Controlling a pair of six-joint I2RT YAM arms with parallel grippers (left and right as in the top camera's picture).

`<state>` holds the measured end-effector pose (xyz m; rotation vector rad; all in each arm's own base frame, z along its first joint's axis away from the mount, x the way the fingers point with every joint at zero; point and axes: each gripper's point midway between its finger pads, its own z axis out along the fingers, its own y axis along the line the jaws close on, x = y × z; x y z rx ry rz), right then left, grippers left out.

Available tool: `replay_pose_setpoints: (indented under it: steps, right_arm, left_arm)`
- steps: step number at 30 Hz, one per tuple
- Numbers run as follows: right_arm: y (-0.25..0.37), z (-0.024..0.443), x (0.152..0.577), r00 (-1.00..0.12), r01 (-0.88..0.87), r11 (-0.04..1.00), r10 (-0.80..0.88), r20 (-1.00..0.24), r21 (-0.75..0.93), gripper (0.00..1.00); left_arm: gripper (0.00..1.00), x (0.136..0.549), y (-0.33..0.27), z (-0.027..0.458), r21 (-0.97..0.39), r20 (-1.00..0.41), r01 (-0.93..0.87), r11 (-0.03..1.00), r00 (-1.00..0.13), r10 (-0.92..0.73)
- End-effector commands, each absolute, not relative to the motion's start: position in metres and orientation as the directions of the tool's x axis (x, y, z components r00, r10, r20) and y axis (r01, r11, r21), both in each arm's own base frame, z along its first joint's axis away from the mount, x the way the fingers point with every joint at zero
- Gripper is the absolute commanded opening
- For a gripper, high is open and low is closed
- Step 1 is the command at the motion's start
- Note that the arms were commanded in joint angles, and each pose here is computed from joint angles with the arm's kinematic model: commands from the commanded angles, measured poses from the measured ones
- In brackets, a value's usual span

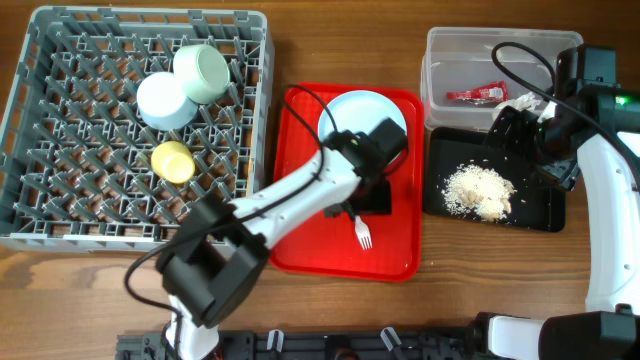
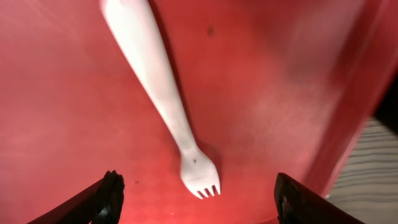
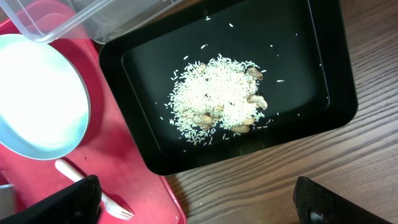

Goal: Sort waste into correct bins and load items into the dishwasher rack
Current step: 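Reach the left gripper to the white plastic fork on the tray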

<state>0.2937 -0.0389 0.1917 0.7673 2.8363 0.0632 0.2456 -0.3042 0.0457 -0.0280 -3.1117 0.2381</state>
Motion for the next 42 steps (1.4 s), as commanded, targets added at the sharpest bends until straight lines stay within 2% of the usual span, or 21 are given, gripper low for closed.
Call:
replay_pose_setpoints:
  steps: [1,12,17,21,29,38,42]
  right_arm:
    - [-0.043,0.194,0.293,-0.839,0.503,0.861,0.508,-0.195,0.081,1.00]
    - [-0.043,0.194,0.292,-0.839,0.503,0.860,0.509,-0.194,0.081,1.00]
    - [-0.043,0.194,0.292,-0.838,0.504,0.860,0.509,-0.194,0.081,1.00]
    - [-0.043,0.194,0.292,-0.838,0.503,0.860,0.509,-0.195,0.082,1.00]
    - [-0.043,0.194,0.292,-0.838,0.503,0.860,0.509,-0.195,0.082,1.00]
    - [-0.043,0.194,0.292,-0.838,0.503,0.860,0.509,-0.195,0.082,1.00]
    - [-0.043,0.194,0.292,-0.839,0.503,0.860,0.509,-0.194,0.081,1.00]
  left_arm:
    - [0.78,0.233,-0.311,0.025,-0.111,0.069,-0.042,0.993,-0.997,-0.035]
    - [0.75,0.223,-0.308,-0.011,-0.039,0.120,-0.029,0.999,-0.992,-0.024]
    - [0.45,0.221,-0.307,-0.017,-0.035,0.129,-0.029,0.999,-0.991,-0.024]
    - [0.42,0.219,-0.308,-0.016,-0.044,0.141,-0.031,0.999,-0.990,-0.024]
    - [0.27,0.218,-0.309,-0.016,-0.049,0.146,-0.031,0.998,-0.989,-0.024]
    - [0.21,0.218,-0.309,-0.016,-0.048,0.146,-0.031,0.998,-0.989,-0.024]
    - [0.21,0.221,-0.305,-0.014,-0.046,0.148,-0.043,0.998,-0.988,-0.036]
